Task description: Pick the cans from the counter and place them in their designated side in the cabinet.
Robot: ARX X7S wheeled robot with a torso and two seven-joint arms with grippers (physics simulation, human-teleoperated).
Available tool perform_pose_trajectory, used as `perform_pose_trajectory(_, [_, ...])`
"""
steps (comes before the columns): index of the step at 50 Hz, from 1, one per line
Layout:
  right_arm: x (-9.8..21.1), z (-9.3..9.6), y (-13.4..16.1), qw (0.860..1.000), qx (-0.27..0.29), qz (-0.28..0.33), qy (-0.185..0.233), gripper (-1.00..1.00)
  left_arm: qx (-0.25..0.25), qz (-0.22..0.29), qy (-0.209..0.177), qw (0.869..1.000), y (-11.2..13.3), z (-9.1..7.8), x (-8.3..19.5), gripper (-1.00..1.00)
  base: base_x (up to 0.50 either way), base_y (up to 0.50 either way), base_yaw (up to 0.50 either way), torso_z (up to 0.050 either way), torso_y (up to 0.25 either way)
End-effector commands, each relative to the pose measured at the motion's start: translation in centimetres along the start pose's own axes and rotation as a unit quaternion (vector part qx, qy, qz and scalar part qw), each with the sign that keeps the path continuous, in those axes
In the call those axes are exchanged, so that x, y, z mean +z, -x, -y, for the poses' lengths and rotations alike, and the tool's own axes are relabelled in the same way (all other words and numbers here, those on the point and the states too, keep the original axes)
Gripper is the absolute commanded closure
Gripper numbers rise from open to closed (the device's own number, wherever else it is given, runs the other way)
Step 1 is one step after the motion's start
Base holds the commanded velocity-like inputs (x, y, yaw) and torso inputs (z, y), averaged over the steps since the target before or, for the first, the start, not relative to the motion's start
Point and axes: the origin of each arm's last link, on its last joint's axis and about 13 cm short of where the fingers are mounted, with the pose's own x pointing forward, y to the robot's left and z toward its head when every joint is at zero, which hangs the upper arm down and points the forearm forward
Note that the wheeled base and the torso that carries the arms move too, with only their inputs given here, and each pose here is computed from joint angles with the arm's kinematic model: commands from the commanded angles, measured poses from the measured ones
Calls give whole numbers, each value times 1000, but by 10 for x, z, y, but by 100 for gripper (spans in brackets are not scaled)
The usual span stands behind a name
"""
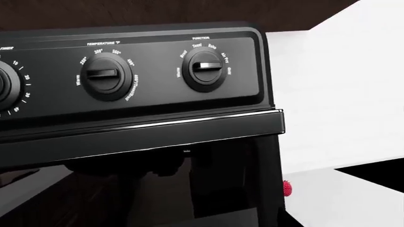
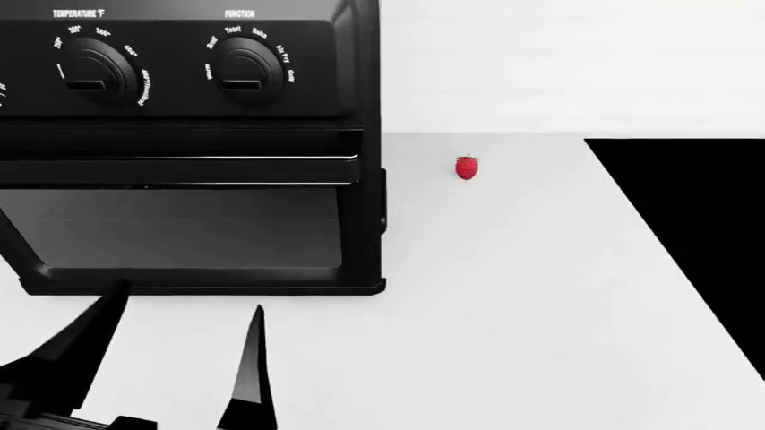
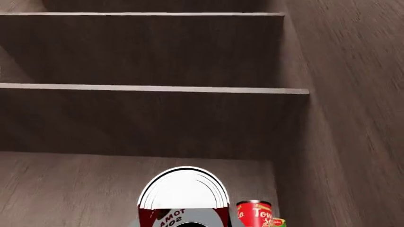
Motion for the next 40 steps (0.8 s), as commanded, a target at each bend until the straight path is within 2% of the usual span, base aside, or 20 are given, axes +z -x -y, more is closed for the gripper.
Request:
perform_pose_trajectory(1, [29, 3, -38, 998, -30, 56, 30, 100, -5, -2, -2, 1000, -2, 1, 0, -100, 0, 0, 0, 0, 0])
perform_pose_trajectory(9, [27, 9, -102, 996, -59, 35, 61, 100, -7, -4, -6, 1000, -4, 2, 0, -100, 0, 0, 0, 0, 0])
perform_pose_trajectory(16, [24, 10, -152, 996, -77, 15, 48, 100, -10, -6, -9, 1000, -6, 3, 1, -100, 0, 0, 0, 0, 0])
perform_pose_trajectory(23, [17, 3, -195, 996, -76, 1, 48, 100, -13, -12, -12, 1000, -7, 5, -1, -100, 0, 0, 0, 0, 0])
perform_pose_trajectory(27, [8, -2, -213, 997, -72, -24, 25, 100, -15, -15, -12, 1000, -8, 7, -1, -100, 0, 0, 0, 0, 0])
perform_pose_trajectory(32, [-5, -9, -221, 994, -60, -83, -37, 100, -16, -18, -12, 1000, -9, 9, -2, -100, 0, 0, 0, 0, 0])
perform_pose_trajectory(37, [-22, -15, -221, 979, -49, -173, -93, 100, -16, -21, -10, 1000, -9, 10, -2, -100, 0, 0, 0, 0, 0])
perform_pose_trajectory(40, [-31, -17, -220, 969, -59, -222, -92, 100, -16, -21, -9, 1000, -8, 10, -2, -100, 0, 0, 0, 0, 0])
